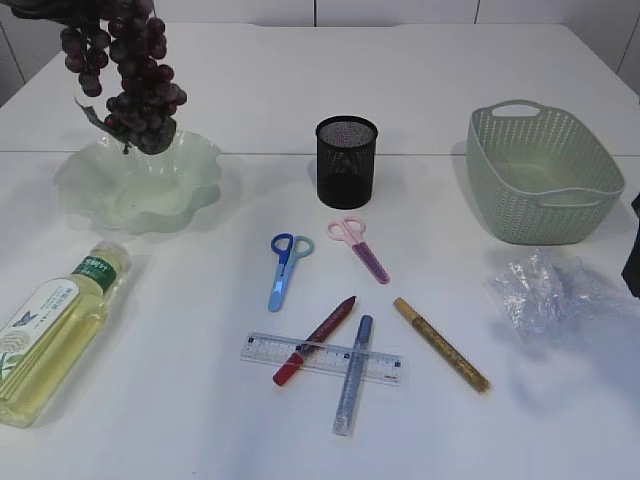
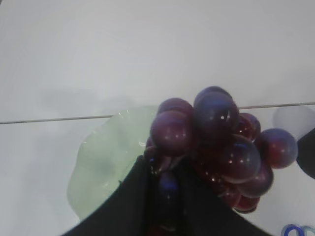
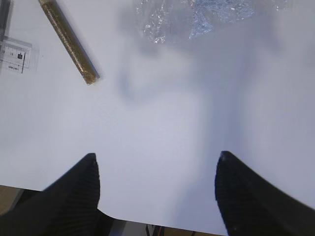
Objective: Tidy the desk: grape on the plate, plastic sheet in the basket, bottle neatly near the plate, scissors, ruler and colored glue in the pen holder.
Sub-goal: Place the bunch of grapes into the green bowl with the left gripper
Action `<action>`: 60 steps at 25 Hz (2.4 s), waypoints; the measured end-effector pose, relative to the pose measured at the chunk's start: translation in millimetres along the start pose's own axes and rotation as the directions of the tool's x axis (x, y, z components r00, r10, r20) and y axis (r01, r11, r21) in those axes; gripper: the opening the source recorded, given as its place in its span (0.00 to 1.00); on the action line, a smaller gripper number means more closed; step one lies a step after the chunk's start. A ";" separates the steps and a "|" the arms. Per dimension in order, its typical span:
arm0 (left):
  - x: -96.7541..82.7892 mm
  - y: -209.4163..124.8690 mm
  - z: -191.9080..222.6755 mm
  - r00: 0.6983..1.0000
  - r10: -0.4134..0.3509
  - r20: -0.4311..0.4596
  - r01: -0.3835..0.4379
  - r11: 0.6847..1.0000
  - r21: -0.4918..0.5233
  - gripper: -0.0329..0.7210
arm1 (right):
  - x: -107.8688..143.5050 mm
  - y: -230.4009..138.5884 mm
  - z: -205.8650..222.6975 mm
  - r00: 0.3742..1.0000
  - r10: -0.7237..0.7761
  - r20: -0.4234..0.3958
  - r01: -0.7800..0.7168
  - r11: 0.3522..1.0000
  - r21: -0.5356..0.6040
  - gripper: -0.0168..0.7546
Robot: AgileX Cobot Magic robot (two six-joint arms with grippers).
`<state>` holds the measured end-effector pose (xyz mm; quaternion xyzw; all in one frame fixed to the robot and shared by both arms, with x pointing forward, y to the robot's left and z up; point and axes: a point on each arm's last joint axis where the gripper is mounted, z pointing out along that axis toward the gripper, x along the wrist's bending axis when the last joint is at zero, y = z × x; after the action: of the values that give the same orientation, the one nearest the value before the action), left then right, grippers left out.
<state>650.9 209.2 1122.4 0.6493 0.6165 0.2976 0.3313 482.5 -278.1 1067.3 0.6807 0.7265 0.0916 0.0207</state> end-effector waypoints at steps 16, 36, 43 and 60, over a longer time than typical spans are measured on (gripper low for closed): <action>20.4 -30.9 70.9 0.999 -0.038 -0.037 0.041 0.995 0.095 0.16 | -0.2 0.0 0.0 1.000 -0.001 0.002 0.001 1.000 0.000 0.73; 22.0 -40.6 91.6 0.998 -0.048 -0.030 0.051 0.994 0.098 0.16 | -0.2 0.0 0.0 1.000 -0.001 0.002 0.001 1.000 0.000 0.73; 21.8 -52.9 108.9 0.999 -0.044 -0.032 0.048 0.990 0.130 0.17 | -0.2 0.0 0.0 1.000 -0.001 0.002 0.001 1.000 0.001 0.73; 20.2 -67.5 129.2 0.998 -0.059 -0.024 0.062 0.986 0.155 0.22 | -0.2 0.0 0.0 1.000 -0.001 0.002 0.001 1.000 0.001 0.73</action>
<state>714.1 222.6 990.2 0.6512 0.6607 0.2446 0.2822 482.5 -278.2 1067.3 0.6806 0.7267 0.0909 0.0212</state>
